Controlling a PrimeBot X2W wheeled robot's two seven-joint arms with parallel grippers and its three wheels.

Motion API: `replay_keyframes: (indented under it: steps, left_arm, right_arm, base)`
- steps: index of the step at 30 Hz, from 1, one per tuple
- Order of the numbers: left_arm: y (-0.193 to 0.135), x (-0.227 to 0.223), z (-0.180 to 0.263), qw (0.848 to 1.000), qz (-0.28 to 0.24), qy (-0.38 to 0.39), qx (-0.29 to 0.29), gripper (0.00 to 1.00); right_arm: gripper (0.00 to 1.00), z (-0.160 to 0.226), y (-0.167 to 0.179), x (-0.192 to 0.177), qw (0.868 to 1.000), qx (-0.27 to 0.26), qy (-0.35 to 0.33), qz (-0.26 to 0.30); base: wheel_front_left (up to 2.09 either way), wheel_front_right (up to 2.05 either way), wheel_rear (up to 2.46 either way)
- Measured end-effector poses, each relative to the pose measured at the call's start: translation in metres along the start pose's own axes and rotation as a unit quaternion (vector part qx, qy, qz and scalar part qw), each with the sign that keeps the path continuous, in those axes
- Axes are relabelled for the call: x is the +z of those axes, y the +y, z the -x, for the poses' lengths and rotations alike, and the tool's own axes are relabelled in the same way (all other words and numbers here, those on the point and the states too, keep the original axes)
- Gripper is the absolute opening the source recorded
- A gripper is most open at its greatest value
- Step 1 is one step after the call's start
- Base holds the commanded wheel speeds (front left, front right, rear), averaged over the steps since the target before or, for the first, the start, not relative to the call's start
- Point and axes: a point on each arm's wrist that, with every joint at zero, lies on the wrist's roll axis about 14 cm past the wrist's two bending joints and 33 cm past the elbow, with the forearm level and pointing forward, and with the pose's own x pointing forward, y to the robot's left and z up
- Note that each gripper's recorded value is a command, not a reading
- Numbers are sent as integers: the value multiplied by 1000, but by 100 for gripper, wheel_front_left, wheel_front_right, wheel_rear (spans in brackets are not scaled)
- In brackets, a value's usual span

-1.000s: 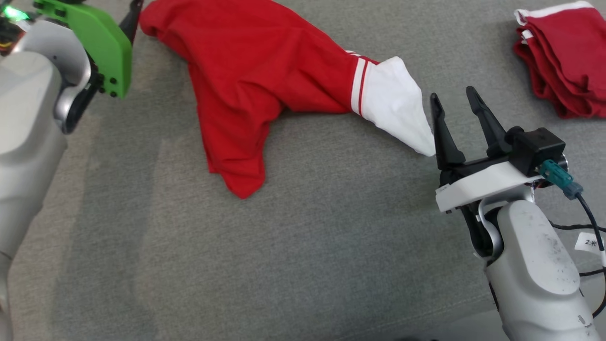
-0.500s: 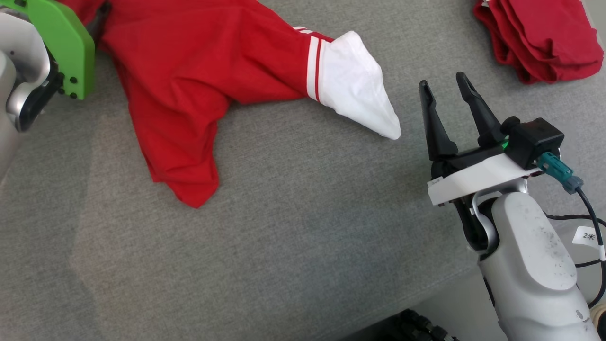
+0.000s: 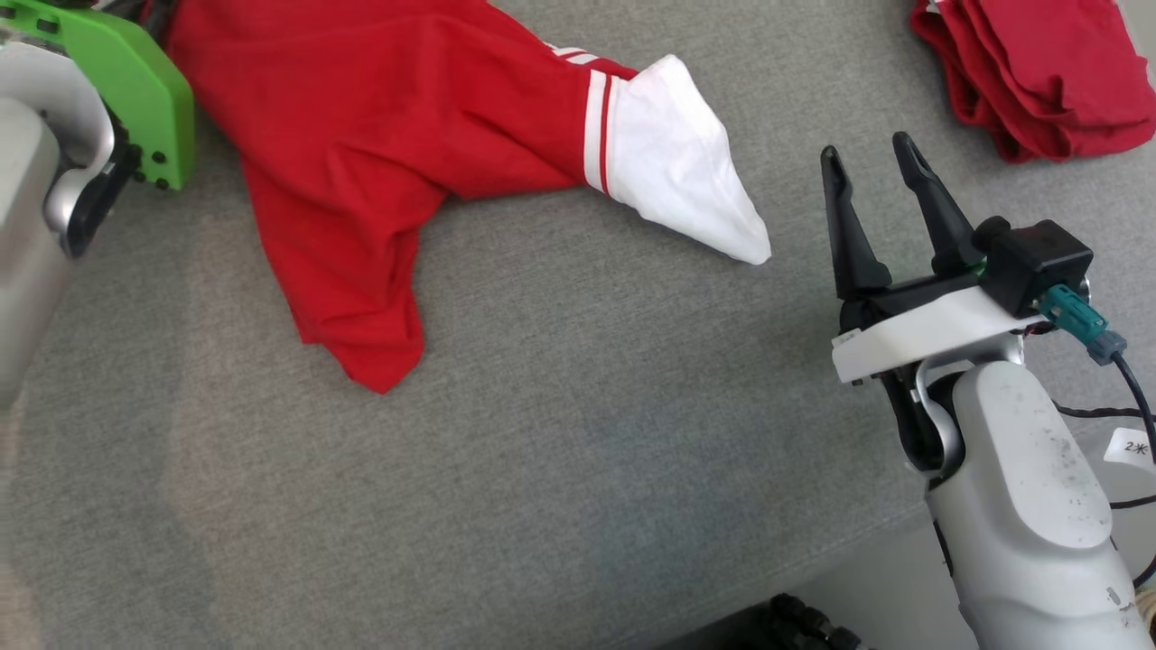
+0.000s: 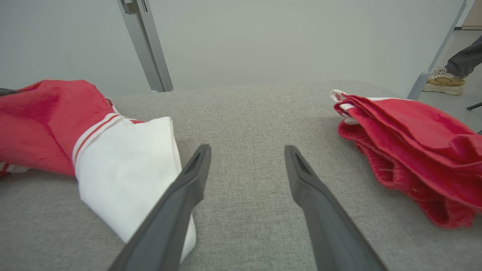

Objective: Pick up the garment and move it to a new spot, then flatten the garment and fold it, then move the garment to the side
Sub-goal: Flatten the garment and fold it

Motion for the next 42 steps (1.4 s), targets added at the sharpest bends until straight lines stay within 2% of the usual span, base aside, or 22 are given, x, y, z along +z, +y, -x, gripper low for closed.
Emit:
replay_keyframes:
  steps: [6, 12, 16, 18, 20, 26, 28, 39, 40, 41, 42]
  left_arm:
    - [-4, 67, 23, 991, 2, -133, 9, 0]
    - [-8, 114, 59, 979, -2, -204, 21, 0]
    - [-15, 153, 95, 963, -3, -270, 27, 0]
    - [-21, 157, 114, 956, -5, -292, 34, 0]
    - [-27, 151, 129, 952, -3, -305, 41, 0]
    - [-49, 108, 169, 945, 49, -317, 70, 0]
    - [-57, 85, 179, 944, 77, -309, 81, 0]
    - [-90, -18, 223, 945, 163, -245, 142, 0]
    - [-91, -28, 226, 944, 172, -237, 150, 7]
    - [-91, -38, 230, 942, 182, -231, 161, 36]
    - [-91, -44, 234, 942, 184, -225, 169, 95]
  right_arm:
    - [100, 0, 8, 9, 1000, 9, -10, 3]
    - [100, 4, 19, 14, 1000, 21, -15, 1]
    - [100, 7, 27, 18, 999, 29, -19, -2]
    - [100, 10, 31, 20, 999, 33, -20, -4]
    - [100, 12, 35, 22, 999, 37, -22, -7]
    - [100, 23, 45, 29, 998, 48, -29, -14]
    - [100, 28, 47, 31, 998, 51, -30, -15]
    - [100, 50, 66, 38, 996, 77, -34, -22]
    - [100, 52, 68, 37, 996, 80, -33, -23]
    - [100, 54, 70, 36, 996, 84, -31, -23]
    - [100, 56, 73, 35, 996, 87, -29, -24]
  base:
    - [0, 0, 0]
    - [0, 0, 0]
    - [0, 0, 0]
    - [0, 0, 0]
    - [0, 0, 0]
    - [0, 0, 0]
    - [0, 0, 0]
    - [0, 0, 0]
    - [0, 0, 0]
    - [0, 0, 0]
    - [0, 0, 0]
